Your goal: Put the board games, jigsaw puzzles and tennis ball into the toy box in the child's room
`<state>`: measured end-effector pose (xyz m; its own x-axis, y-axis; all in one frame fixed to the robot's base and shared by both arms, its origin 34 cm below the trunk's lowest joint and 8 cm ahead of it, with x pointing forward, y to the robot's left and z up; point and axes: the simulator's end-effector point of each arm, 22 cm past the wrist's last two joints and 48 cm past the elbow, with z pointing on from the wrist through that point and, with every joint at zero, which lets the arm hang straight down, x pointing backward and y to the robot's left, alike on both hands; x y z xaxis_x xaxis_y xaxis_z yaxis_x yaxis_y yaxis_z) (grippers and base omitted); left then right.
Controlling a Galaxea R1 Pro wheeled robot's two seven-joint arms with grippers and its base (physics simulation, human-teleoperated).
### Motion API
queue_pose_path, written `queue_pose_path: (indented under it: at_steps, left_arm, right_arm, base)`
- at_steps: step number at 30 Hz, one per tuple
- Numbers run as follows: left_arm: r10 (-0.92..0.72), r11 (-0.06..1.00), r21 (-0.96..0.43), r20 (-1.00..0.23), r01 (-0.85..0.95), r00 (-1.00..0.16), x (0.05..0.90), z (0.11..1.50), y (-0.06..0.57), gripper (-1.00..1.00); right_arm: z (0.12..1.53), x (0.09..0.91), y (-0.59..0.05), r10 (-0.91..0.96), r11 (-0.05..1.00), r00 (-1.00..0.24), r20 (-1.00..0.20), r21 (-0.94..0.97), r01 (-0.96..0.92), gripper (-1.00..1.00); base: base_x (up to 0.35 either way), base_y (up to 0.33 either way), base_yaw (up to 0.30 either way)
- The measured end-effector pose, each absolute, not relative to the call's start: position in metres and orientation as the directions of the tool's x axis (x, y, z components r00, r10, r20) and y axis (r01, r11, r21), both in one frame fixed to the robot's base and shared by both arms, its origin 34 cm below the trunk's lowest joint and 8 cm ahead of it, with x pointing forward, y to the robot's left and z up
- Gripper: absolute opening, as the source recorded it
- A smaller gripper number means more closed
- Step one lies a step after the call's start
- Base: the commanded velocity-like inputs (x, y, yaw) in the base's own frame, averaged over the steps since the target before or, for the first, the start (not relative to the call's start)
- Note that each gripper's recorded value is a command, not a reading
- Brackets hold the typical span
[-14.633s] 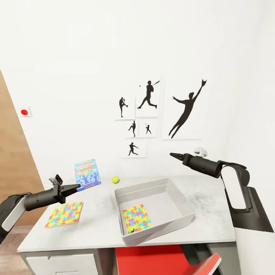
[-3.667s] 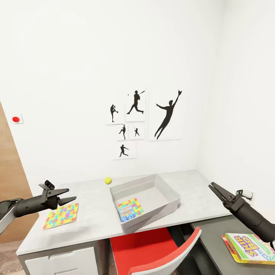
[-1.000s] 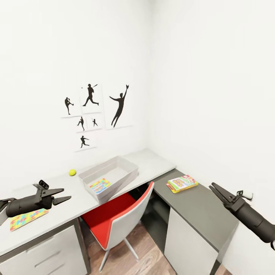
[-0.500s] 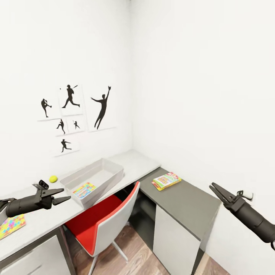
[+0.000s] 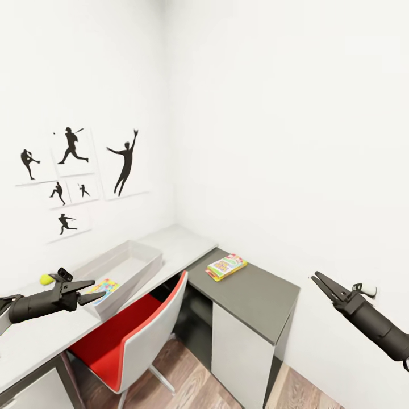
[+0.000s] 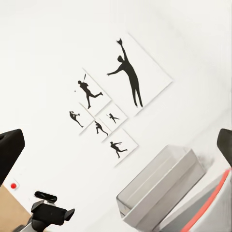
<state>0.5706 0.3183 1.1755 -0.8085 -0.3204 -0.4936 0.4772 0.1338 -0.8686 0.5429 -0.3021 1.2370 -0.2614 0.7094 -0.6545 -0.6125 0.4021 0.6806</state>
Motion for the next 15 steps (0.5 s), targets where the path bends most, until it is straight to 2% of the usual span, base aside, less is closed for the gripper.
queue_pose_path:
  at_steps: [15]
  left_arm:
    - [-0.321, 0.131, -0.864, -0.501, 0.486, -0.804, 0.5690, 1.1804, 0.3177, 1.00]
  right_arm:
    - [1.2412, 0.5406, -0.3020, 0.710, 0.402, -0.255, -0.657, 0.675, -0.619, 1.00]
  base:
    - [0.000, 0.000, -0.278]
